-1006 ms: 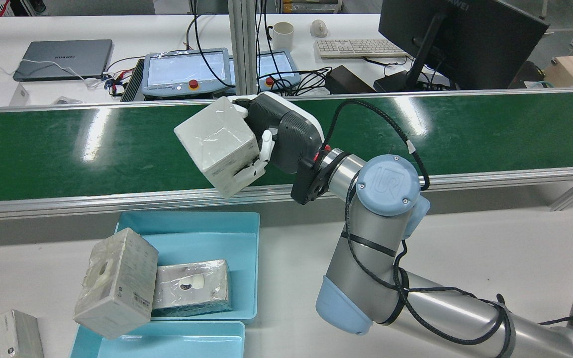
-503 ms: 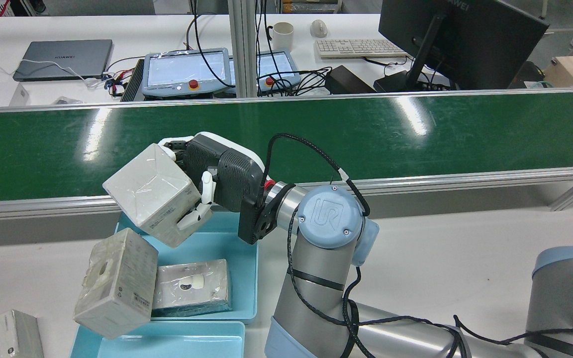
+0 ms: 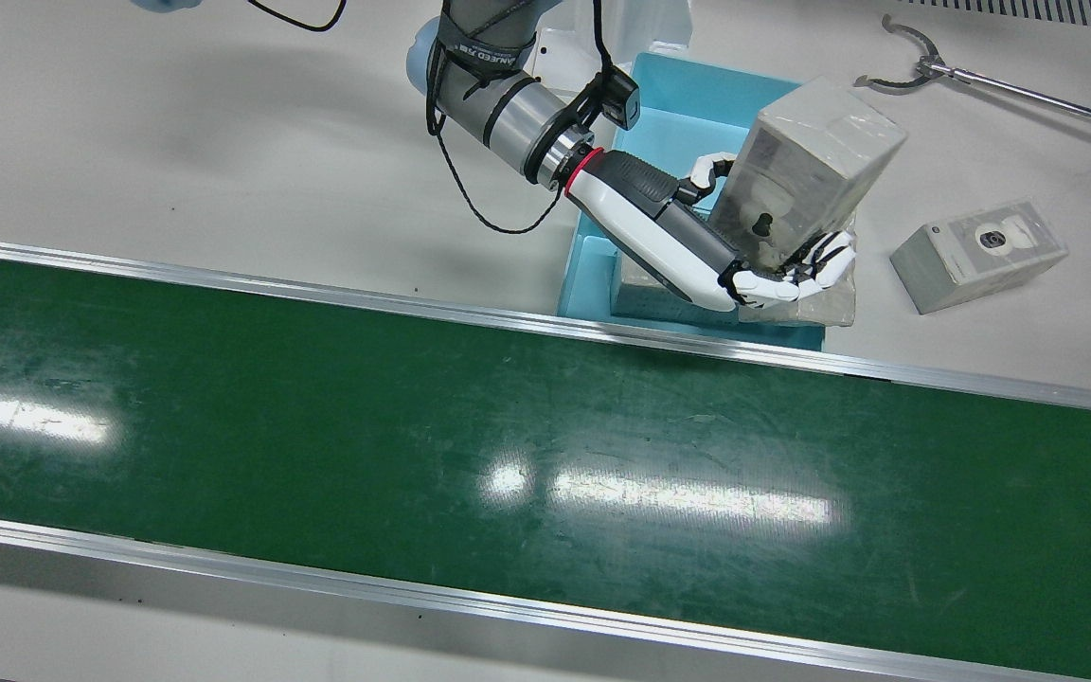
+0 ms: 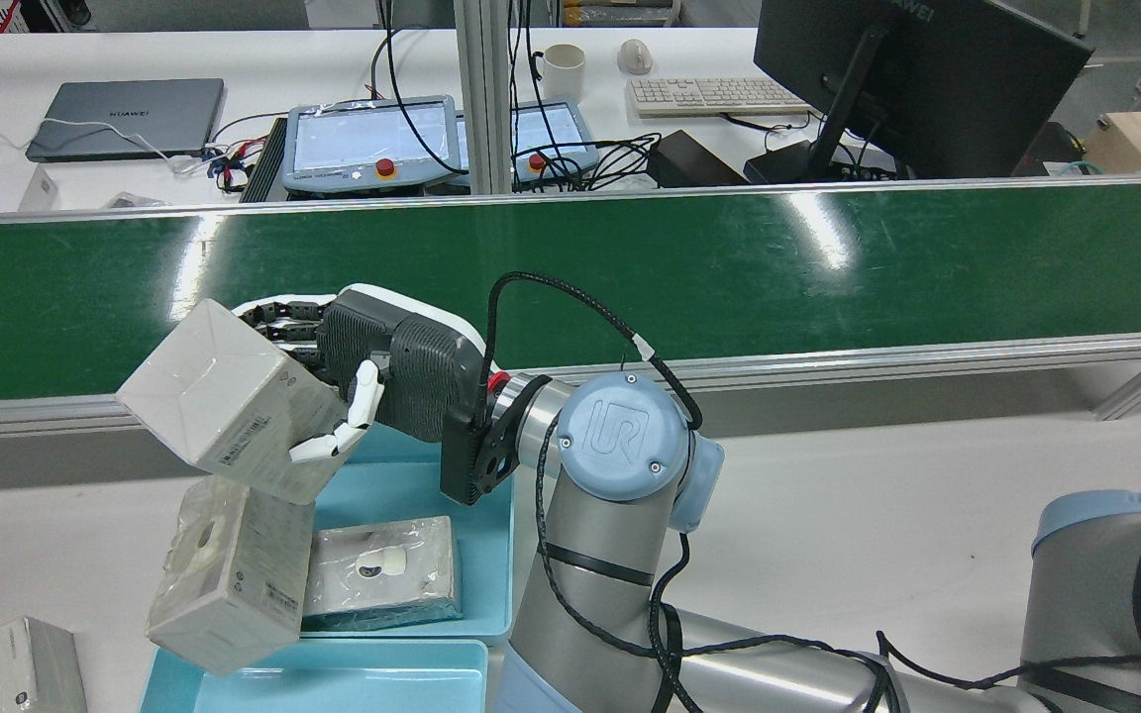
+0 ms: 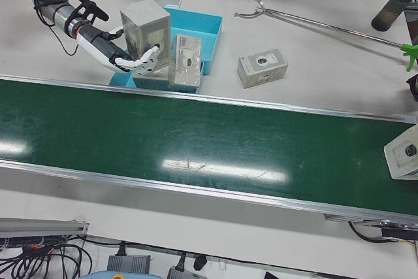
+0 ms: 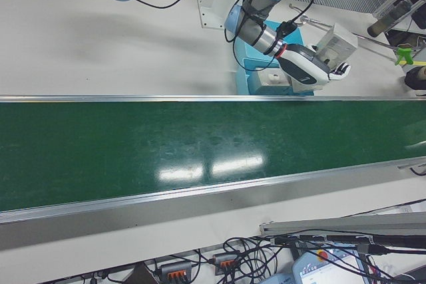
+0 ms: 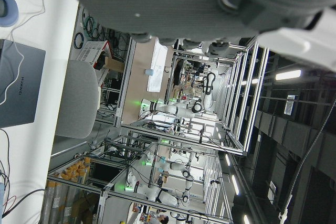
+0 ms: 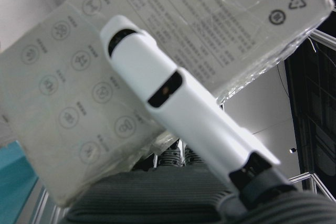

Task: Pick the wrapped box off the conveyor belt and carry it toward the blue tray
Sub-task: 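Lower the box over the blue tray and open the right hand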

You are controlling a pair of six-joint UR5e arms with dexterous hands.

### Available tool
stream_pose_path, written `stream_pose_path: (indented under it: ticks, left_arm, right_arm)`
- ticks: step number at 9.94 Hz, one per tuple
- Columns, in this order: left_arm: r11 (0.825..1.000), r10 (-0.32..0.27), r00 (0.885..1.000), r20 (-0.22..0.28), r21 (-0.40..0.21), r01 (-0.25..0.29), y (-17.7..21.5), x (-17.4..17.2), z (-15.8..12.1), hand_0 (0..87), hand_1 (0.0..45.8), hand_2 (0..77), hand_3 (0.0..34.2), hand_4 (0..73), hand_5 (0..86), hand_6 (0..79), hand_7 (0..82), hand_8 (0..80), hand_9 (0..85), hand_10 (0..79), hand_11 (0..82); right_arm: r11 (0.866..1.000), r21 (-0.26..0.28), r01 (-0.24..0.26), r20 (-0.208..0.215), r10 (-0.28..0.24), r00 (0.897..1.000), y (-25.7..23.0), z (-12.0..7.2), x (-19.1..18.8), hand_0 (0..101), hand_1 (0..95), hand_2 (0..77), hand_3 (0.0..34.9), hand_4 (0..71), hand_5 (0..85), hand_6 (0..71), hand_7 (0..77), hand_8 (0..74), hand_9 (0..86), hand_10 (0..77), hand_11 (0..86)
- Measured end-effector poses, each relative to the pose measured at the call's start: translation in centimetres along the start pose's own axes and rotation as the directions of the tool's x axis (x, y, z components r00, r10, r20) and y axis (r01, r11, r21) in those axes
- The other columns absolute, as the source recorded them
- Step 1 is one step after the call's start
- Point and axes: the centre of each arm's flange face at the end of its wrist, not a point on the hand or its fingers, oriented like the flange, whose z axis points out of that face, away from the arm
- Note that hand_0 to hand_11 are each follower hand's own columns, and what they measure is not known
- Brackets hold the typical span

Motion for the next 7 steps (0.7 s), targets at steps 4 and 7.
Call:
stream_pose_path:
  ticks: [4,7]
  left_arm:
    - [1.0,0.0,1.0,0.0,0.0,0.0,0.0,0.0,0.0,0.0,0.0,0.5,0.0,0.0,1.1,0.5,0.5,0.5,0.5,0.5,0.5]
    - [1.0,0.0,1.0,0.0,0.0,0.0,0.0,0.0,0.0,0.0,0.0,0.5,0.0,0.0,1.1,0.5,0.5,0.5,0.5,0.5,0.5]
  right_arm:
    - [1.0,0.0,-0.011,-0.024,0.011,1.0,0.2,0.42,0.44,56,23.5,24.5,5.9,20.7,32.7,15.3,21.8,0.0,5.4,0.0,1.6]
    - [1.0,0.001,-0.013,-0.025,0.013,1.0,0.17,0.38,0.46,56,24.0,24.0,4.3,21.3,33.3,15.3,22.9,3.3,6.0,0.0,1.1]
